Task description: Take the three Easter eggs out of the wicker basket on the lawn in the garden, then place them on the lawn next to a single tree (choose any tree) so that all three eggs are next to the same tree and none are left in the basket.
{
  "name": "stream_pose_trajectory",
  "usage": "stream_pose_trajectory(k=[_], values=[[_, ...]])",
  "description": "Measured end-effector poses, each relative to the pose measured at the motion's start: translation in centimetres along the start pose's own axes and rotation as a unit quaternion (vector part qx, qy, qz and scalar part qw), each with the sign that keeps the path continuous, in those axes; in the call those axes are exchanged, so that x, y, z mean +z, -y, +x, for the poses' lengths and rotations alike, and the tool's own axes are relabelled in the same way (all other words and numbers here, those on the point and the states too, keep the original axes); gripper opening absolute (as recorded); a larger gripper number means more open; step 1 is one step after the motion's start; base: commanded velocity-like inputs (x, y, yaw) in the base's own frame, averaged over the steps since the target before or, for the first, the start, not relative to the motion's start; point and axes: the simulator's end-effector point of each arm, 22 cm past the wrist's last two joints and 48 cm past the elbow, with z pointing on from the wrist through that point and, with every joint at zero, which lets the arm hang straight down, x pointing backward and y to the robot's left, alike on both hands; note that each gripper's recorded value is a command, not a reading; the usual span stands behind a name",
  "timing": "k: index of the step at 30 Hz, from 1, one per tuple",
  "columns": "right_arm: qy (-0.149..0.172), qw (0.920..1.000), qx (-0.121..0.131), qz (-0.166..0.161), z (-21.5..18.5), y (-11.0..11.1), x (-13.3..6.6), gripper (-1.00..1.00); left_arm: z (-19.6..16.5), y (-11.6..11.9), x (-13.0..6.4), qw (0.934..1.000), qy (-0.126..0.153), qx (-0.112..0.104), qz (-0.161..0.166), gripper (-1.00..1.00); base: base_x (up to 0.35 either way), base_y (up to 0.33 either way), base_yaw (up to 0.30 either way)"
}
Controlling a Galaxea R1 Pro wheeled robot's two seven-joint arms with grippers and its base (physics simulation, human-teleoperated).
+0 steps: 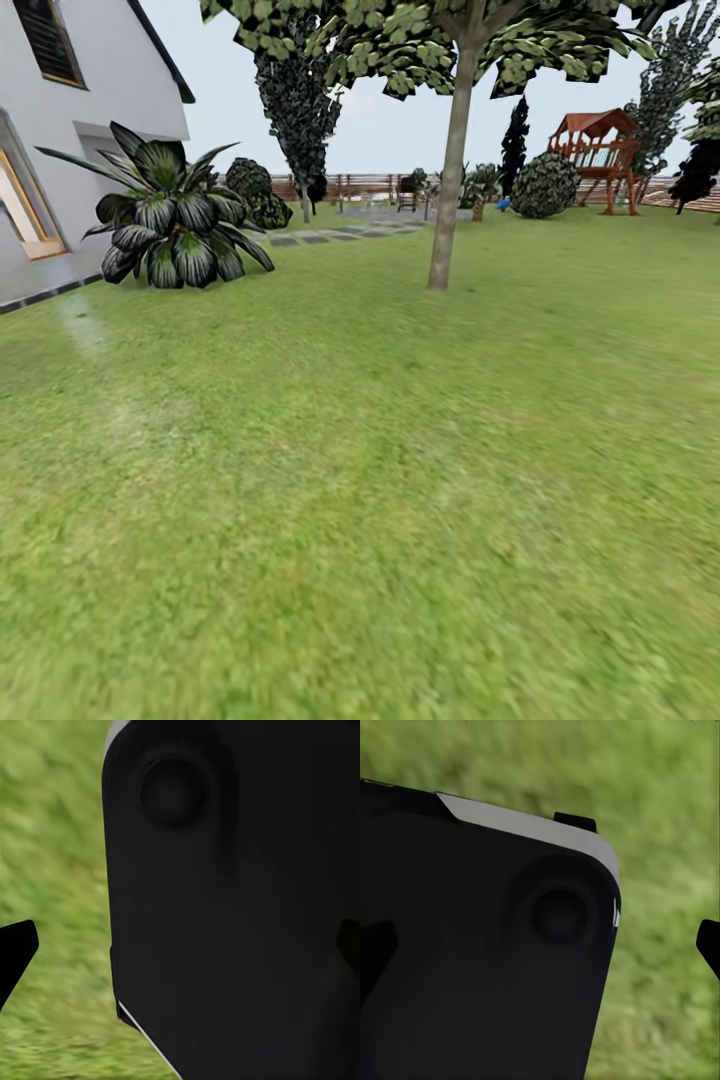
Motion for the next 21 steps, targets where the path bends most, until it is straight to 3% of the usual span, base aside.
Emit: stream_pose_trajectory(k=[7,21], values=[[0.003,1.0000,0.001,0.001,-0.20,0.04,-0.01,1.00,-0.20,0.00,-0.01,1.0000,0.003,0.000,0.000,1.00,0.057,0.000,0.000],[0.003,1.0000,0.002,0.000,-0.27,-0.04,-0.01,1.00,-0.21,0.00,-0.02,1.0000,0.003,0.000,0.000,1.00,0.323,0.000,0.000]])
